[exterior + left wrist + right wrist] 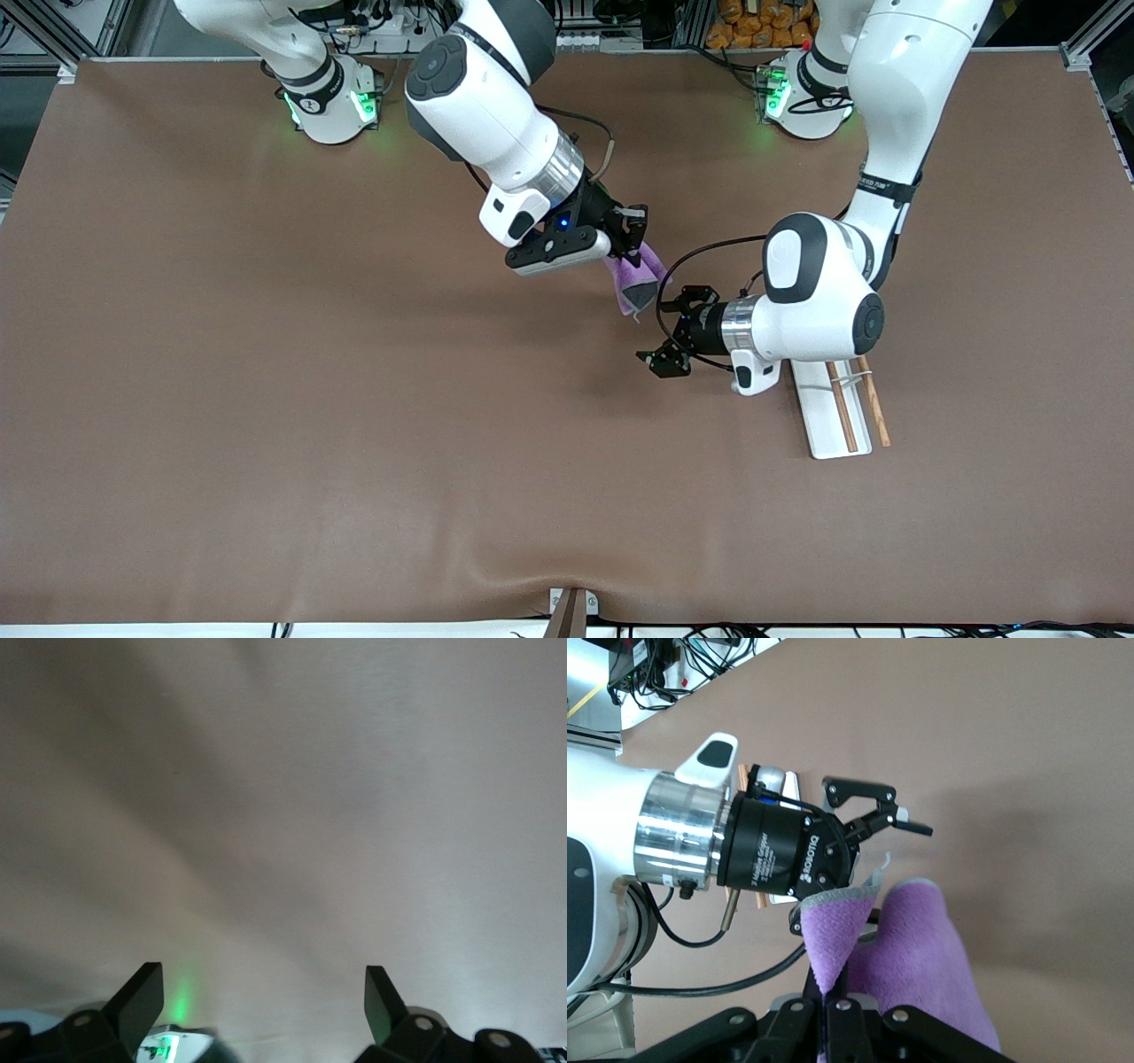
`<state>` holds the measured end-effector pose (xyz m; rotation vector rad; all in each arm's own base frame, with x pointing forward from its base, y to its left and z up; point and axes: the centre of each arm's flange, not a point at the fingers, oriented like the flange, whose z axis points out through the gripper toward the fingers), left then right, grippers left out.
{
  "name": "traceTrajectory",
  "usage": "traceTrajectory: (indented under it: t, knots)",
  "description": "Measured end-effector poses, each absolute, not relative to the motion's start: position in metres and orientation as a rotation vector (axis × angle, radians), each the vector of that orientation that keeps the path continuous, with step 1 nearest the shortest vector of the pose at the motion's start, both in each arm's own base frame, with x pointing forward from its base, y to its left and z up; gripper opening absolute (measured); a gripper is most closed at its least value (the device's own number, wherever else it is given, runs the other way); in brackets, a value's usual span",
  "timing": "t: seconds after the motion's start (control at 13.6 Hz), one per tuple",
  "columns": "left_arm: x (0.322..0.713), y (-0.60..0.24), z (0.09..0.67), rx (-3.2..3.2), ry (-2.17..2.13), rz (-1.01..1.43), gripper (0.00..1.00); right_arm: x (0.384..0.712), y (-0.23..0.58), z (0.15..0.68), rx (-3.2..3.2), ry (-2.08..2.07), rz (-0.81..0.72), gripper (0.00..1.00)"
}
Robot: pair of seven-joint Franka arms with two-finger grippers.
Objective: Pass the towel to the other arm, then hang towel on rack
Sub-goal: 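Grasp the towel with the left gripper beside the right gripper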
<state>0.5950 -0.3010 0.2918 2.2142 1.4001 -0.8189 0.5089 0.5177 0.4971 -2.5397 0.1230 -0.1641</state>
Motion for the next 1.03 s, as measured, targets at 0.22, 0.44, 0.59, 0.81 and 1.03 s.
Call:
traceTrajectory:
  t: [0.22,0.44,0.59,0.81,1.03]
  knots:
    - [0.587,-0.290,0.288,2.248,1.397,-0.899,1.00,0.511,0.517,0.495,-2.541,0.129,-0.164,0.02]
    - [0.587,-0.272,0.297,2.259,1.394,-0.961,1.00,0.511,0.517,0.495,-2.540,0.129,-0.164,0.02]
    - [0.587,-0.261,0.303,2.257,1.391,-1.001,1.00,0.511,0.517,0.495,-2.540,0.130,-0.164,0.02]
    - [0.581,-0.264,0.306,2.263,1.384,-1.051,1.00,0.511,0.517,0.495,-2.539,0.130,-0.166,0.02]
    - [0.573,-0.272,0.300,2.271,1.391,-1.082,1.00,0.511,0.517,0.495,-2.538,0.131,-0.167,0.02]
